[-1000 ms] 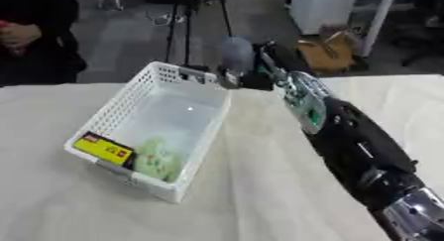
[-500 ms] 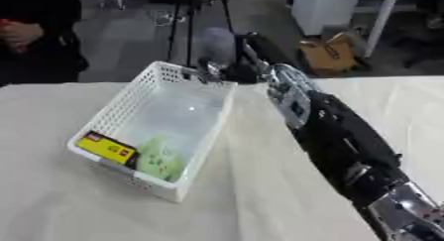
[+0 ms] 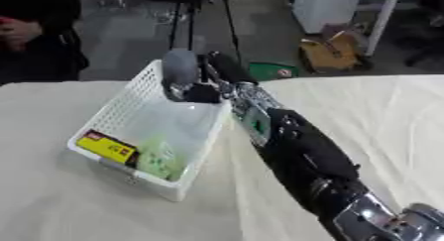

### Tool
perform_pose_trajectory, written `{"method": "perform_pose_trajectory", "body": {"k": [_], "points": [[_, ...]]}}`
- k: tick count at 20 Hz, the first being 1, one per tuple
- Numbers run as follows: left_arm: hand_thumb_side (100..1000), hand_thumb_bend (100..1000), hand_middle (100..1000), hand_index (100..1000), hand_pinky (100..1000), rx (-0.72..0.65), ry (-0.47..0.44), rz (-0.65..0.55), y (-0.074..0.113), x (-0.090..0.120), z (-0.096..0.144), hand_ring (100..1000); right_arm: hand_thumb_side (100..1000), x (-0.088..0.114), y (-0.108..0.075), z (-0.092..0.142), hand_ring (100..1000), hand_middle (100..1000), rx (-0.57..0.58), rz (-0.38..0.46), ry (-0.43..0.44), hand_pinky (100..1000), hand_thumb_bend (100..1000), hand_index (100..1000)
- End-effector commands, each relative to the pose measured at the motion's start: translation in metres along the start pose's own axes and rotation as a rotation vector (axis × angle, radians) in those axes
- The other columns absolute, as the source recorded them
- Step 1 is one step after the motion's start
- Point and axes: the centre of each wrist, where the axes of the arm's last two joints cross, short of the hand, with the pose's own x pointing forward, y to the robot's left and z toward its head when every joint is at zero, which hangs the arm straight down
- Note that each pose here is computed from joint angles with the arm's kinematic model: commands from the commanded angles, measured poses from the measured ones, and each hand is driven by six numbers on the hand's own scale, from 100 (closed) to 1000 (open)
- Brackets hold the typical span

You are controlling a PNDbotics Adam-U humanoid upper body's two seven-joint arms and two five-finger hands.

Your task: Pick up objects on the table and place them in the box.

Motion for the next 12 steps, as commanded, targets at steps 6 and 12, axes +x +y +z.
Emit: {"method": "perform_pose_trajectory", "body": {"k": [6,12], "points": [[622,100,733,711,676,-0.021,-0.028,0.008,-0.0023,0.0038,-0.0076,627,1000,0.0121,-0.0047,-0.0049,965,656,-0.025,0.040,-0.044,962,592,895],[622,100,733,711,676,-0.022,-0.026,0.007,-0.0023,0.0038,-0.0075,628,1000,0.0139,-0.0068,-0.0058,1000,803,-0.032,0.058,-0.068,978,634,1000]]}}
